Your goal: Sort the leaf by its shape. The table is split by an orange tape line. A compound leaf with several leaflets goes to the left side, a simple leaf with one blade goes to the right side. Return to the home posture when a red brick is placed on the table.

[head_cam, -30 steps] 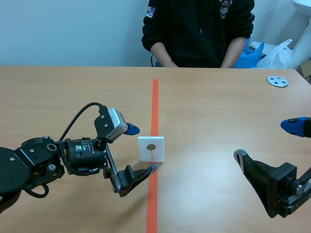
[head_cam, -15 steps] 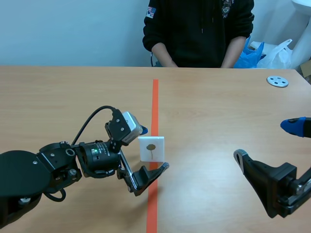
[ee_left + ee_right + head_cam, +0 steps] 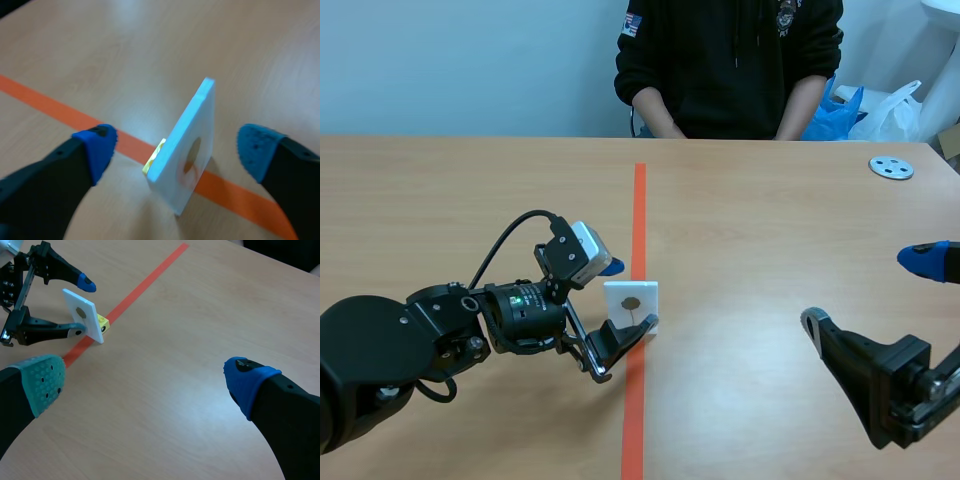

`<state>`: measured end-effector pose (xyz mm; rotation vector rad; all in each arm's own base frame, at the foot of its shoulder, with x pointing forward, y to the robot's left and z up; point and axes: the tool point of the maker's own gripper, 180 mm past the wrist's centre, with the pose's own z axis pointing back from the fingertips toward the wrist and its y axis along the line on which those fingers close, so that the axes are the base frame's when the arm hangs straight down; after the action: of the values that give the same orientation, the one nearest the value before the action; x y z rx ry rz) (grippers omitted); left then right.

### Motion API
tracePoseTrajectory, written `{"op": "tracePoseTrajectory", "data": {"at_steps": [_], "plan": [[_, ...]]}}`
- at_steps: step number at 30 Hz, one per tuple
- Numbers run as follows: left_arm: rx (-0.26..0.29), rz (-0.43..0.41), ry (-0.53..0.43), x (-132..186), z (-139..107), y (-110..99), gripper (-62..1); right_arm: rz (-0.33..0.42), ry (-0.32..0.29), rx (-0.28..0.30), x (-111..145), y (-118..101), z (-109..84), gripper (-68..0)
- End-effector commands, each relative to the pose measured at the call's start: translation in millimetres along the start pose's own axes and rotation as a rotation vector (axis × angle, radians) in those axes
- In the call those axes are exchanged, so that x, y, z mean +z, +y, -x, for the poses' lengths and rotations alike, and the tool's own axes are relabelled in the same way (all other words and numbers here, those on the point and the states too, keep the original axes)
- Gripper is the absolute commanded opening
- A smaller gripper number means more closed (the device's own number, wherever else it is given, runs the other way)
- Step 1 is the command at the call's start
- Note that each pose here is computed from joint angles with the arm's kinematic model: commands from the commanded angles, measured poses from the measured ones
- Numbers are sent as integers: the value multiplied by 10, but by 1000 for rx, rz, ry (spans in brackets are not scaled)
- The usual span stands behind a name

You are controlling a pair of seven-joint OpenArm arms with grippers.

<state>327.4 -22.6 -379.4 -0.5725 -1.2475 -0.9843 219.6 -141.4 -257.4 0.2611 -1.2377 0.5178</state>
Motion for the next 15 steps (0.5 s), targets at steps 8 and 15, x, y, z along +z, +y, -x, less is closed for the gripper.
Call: {"op": "tracePoseTrajectory", "data": {"at_steps": [8, 15], "plan": [[-7, -9, -63, -38, -174, 44, -341, 10, -30, 9, 0, -35, -99, 4], [-9, -9, -15, -34, -85, 50, -434, 10, -30, 9, 0, -35, -99, 4]]}}
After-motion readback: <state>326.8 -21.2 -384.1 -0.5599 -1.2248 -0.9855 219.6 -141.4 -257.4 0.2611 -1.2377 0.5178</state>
